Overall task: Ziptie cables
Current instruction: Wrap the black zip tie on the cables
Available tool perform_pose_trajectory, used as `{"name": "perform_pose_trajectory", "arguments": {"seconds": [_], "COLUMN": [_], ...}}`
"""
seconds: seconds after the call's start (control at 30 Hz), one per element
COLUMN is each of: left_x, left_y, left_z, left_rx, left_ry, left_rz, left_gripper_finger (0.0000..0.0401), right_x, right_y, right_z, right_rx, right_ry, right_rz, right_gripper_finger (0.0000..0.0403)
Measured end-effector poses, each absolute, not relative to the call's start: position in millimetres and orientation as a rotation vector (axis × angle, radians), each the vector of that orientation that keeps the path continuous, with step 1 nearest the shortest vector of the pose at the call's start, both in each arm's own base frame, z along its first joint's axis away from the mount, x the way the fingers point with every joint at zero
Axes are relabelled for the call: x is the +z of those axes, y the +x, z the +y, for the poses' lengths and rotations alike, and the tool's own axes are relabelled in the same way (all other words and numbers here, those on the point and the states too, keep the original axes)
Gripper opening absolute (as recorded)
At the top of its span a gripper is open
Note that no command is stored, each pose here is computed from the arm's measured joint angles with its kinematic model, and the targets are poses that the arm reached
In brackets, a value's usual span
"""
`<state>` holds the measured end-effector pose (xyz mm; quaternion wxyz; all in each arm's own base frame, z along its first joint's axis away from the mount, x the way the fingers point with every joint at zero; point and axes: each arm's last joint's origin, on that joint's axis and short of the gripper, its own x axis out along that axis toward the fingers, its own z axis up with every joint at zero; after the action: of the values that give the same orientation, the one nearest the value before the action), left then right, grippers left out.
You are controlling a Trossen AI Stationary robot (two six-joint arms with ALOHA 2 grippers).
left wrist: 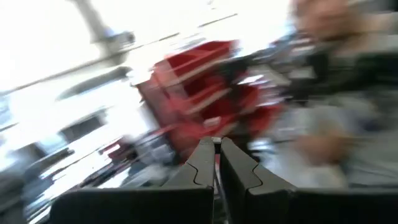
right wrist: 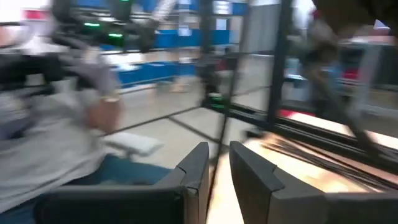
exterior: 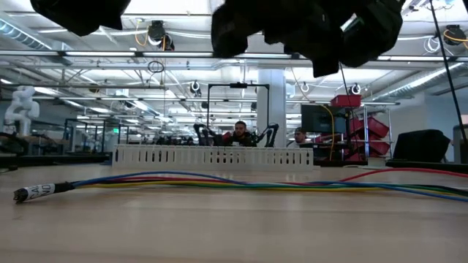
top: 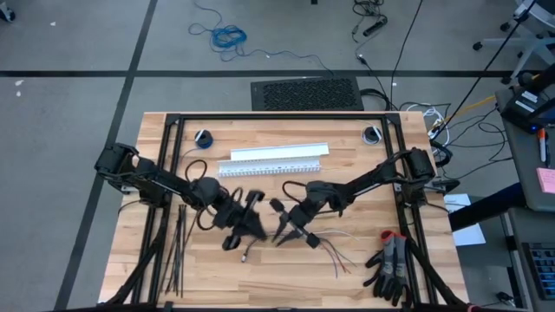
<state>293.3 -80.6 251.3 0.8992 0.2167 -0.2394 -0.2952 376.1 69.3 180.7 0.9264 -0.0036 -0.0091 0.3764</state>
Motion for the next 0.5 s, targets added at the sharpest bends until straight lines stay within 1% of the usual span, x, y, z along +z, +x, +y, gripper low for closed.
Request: {"name": "perform_pose_trajectory", "arguments": {"seconds": [0.07, 0.13, 0.33, 0.5], "left_x": [253.5, 254.0, 253.1, 248.1], "left_y": [294.7, 295.3, 295.7, 298.9], "left_z": [-77.6, -76.0, -76.4, -73.9], "left_rx": [-0.500, -0.458, -0.452, -0.350], "left_ry": [0.382, 0.351, 0.339, 0.256], "left_rz": [-0.475, -0.463, -0.447, -0.354], "left_gripper_finger": [0.0010, 0.0010, 0.0010, 0.0010], "right_x": [177.8, 177.2, 178.0, 173.3], "right_y": [374.8, 373.4, 373.1, 373.6], "right_z": [66.2, 63.7, 59.7, 58.3], "right_rx": [0.662, 0.592, 0.568, 0.555], "right_ry": [-0.009, -0.016, -0.014, 0.040], "right_rz": [-0.026, -0.049, -0.066, -0.003], "right_gripper_finger": [0.0059, 0.0059, 0.0059, 0.0059]}}
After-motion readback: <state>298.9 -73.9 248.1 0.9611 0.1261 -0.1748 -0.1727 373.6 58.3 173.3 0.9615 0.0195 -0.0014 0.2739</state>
